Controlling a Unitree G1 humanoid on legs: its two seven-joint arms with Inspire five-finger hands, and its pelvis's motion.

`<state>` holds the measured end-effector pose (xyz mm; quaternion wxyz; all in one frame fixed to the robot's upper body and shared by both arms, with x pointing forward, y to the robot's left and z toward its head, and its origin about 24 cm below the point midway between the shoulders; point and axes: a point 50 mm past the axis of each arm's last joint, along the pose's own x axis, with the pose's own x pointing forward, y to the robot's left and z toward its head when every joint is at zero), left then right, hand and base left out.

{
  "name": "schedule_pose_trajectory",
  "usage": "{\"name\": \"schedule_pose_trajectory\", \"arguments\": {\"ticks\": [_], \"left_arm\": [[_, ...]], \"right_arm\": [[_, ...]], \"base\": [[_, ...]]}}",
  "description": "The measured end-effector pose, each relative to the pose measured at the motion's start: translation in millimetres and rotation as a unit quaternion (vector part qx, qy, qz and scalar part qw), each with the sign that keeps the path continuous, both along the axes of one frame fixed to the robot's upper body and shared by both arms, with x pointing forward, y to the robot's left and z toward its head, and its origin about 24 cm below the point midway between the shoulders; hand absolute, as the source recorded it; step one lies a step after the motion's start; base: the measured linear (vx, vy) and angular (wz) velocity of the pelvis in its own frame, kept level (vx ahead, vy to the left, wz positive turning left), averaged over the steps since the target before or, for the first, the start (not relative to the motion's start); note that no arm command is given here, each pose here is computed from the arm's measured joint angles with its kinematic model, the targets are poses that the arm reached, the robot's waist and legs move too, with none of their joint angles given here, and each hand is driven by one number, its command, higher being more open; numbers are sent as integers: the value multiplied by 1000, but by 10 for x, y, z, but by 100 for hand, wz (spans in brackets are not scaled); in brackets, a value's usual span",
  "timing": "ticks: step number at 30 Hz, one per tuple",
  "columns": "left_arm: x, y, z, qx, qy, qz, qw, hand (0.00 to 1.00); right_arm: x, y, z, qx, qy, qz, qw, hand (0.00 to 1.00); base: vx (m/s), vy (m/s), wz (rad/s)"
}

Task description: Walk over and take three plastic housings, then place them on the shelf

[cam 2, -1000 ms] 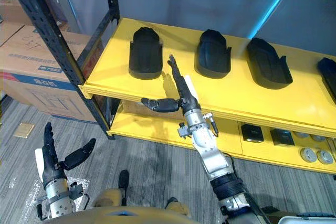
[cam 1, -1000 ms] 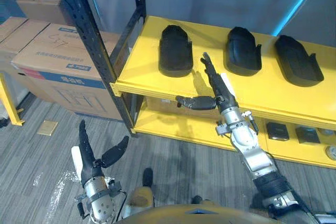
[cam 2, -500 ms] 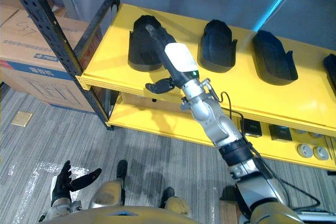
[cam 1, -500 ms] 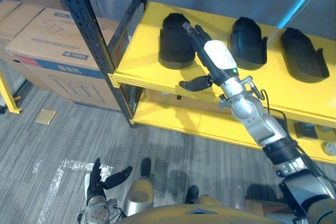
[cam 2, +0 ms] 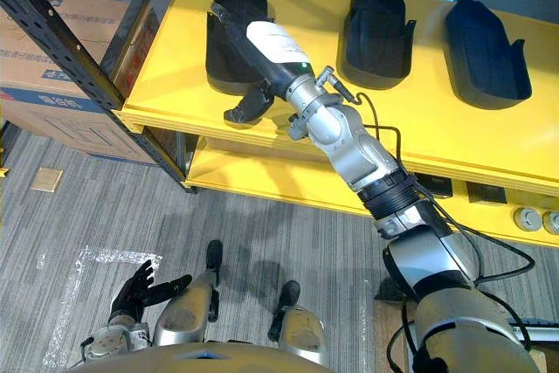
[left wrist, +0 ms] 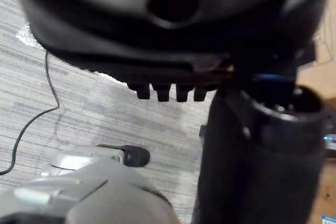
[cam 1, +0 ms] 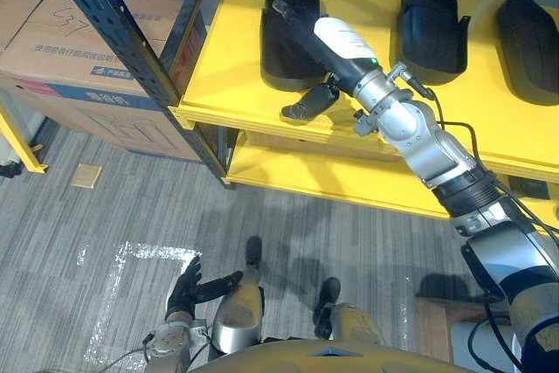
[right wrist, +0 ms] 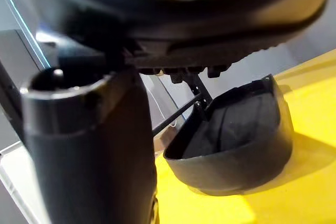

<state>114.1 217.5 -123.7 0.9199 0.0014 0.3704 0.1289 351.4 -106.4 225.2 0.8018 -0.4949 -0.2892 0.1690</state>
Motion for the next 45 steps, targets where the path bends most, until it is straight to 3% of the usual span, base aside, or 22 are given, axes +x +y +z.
{"name": "schedule_pose_trajectory", "arguments": {"ticks": [9, 26, 37, 45], "left_arm": [[24, -27, 9, -2, -2, 0, 1000, 100], [59, -58, 24, -17, 4, 4, 1000, 100], [87, -50, 48, -13, -4, 12, 1000, 100], [112, -64, 62, -9, -9, 17, 1000, 100]], "right_arm": [[193, -112, 303, 49, 22, -37, 998, 100], [344, -136, 160, 4, 117, -35, 993, 100], [454, -238, 234, 10, 146, -89, 985, 100], [508, -267, 221, 107, 143, -105, 978, 100]], "base": [[-8, -15, 7], [12, -37, 7], [-1, -22, 0], [2, -22, 0]]}}
